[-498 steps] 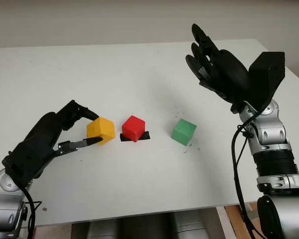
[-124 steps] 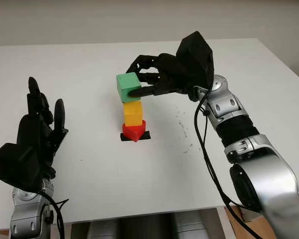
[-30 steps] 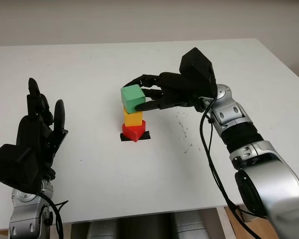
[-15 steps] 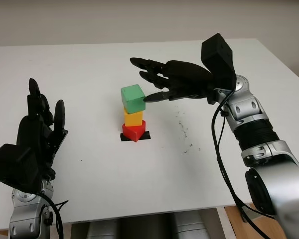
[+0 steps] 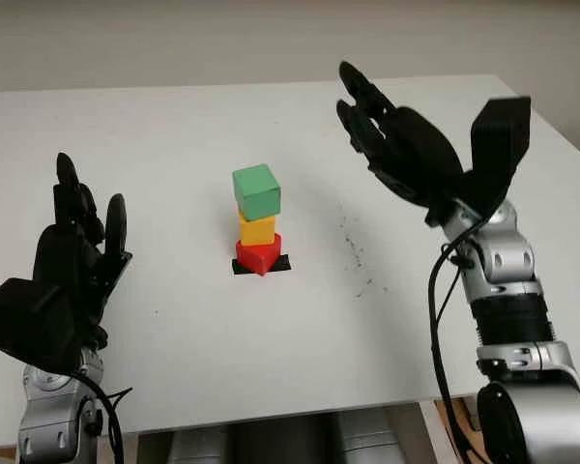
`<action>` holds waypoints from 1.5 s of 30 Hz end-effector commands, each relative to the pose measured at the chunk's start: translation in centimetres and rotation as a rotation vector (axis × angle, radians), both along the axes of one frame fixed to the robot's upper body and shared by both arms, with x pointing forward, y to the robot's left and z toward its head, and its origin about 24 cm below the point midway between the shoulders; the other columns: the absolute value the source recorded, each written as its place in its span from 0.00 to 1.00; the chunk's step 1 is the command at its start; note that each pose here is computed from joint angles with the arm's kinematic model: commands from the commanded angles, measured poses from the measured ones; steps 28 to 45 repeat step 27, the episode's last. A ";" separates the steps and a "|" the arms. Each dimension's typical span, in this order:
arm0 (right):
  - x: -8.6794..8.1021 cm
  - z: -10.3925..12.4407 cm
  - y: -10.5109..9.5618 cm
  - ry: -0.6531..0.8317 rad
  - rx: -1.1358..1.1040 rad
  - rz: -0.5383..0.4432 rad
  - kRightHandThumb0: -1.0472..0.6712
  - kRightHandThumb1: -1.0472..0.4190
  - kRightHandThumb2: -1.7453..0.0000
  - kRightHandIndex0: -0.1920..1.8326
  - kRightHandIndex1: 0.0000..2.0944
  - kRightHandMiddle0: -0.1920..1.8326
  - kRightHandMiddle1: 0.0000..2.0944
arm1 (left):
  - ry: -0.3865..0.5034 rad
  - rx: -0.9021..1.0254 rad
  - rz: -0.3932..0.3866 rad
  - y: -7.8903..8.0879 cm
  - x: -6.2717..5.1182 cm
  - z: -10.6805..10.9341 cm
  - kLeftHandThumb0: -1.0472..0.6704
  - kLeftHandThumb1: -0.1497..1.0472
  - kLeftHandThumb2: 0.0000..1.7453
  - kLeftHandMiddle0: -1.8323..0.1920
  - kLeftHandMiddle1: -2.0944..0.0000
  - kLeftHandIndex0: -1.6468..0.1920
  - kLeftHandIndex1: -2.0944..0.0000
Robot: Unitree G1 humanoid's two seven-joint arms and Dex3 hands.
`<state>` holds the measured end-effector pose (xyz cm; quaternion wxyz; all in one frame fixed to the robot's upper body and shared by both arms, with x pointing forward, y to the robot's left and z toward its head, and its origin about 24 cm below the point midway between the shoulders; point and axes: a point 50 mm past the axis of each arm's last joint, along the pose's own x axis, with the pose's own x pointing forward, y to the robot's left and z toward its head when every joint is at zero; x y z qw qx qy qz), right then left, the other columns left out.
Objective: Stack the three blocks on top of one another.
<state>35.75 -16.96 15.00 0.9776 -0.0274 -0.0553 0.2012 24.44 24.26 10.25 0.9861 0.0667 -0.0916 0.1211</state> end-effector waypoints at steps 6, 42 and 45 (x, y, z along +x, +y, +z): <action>-0.8 -1.8 0.0 0.047 0.077 -0.069 0.17 0.00 0.55 0.00 0.00 0.00 0.00 | 0.001 -0.005 -0.047 -0.1 0.7 0.2 0.21 1.00 0.31 1.00 1.00 1.00 1.00; -0.9 -5.0 1.7 0.156 0.197 -0.119 0.17 0.00 0.57 0.00 0.00 0.00 0.00 | 0.028 -0.025 -0.187 -2.5 1.1 -0.6 0.17 1.00 0.31 1.00 1.00 1.00 1.00; -0.9 -5.0 1.7 0.156 0.197 -0.119 0.17 0.00 0.57 0.00 0.00 0.00 0.00 | 0.028 -0.025 -0.187 -2.5 1.1 -0.6 0.17 1.00 0.31 1.00 1.00 1.00 1.00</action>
